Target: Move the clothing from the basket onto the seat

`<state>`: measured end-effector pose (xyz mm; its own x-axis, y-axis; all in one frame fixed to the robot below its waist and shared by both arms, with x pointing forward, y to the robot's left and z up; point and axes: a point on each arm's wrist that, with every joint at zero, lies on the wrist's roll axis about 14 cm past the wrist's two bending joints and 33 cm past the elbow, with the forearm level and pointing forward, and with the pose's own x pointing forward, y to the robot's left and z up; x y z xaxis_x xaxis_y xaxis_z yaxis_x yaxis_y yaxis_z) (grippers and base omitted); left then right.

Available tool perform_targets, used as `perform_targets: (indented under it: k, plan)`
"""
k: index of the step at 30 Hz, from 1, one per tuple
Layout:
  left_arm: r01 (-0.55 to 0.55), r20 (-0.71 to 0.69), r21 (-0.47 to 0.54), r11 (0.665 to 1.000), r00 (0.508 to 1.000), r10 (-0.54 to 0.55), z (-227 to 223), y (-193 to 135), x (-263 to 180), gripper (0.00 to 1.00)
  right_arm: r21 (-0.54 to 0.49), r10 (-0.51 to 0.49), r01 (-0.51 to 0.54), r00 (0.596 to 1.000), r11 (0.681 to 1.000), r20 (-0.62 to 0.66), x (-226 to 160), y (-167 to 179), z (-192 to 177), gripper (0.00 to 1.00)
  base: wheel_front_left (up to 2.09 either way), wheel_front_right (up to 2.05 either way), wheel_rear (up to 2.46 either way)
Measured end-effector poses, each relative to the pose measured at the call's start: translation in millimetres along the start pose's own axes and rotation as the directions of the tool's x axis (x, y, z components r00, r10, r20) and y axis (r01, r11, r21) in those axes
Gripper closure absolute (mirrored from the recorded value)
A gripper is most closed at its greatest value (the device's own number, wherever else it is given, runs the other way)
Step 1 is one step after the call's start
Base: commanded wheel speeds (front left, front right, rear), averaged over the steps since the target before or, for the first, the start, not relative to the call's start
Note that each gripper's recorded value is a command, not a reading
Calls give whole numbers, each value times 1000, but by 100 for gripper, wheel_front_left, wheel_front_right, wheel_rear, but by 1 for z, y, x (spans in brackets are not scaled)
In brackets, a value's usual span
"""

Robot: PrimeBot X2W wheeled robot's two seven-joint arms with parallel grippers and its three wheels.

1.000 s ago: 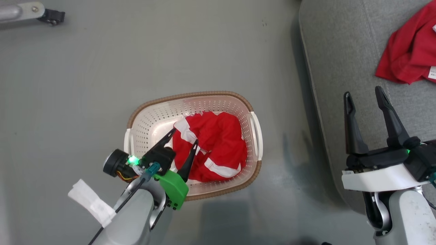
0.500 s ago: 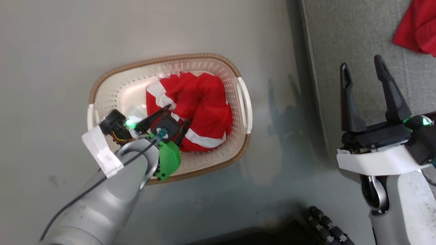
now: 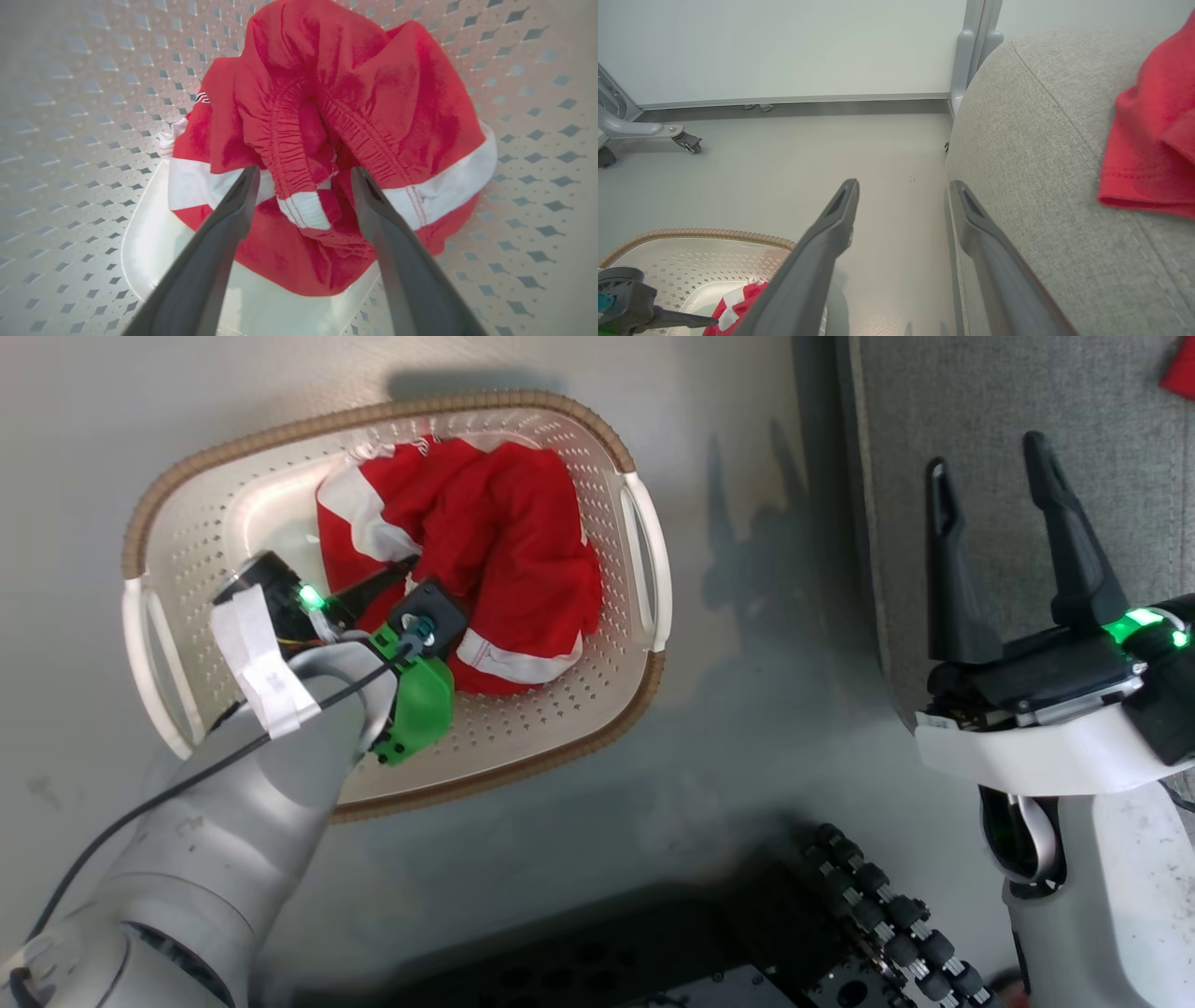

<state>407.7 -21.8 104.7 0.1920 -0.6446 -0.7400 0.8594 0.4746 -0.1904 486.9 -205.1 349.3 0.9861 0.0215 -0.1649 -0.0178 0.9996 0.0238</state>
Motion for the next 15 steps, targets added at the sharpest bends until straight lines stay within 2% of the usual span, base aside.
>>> perform_targets:
  k: [15]
  plan:
    - [20, -68, 7, 1000, 997, -19, -38, 2, 29, 0, 19, 7, -6, 998, 1000, -58, 5, 1, -32, 0, 0, 0, 0]
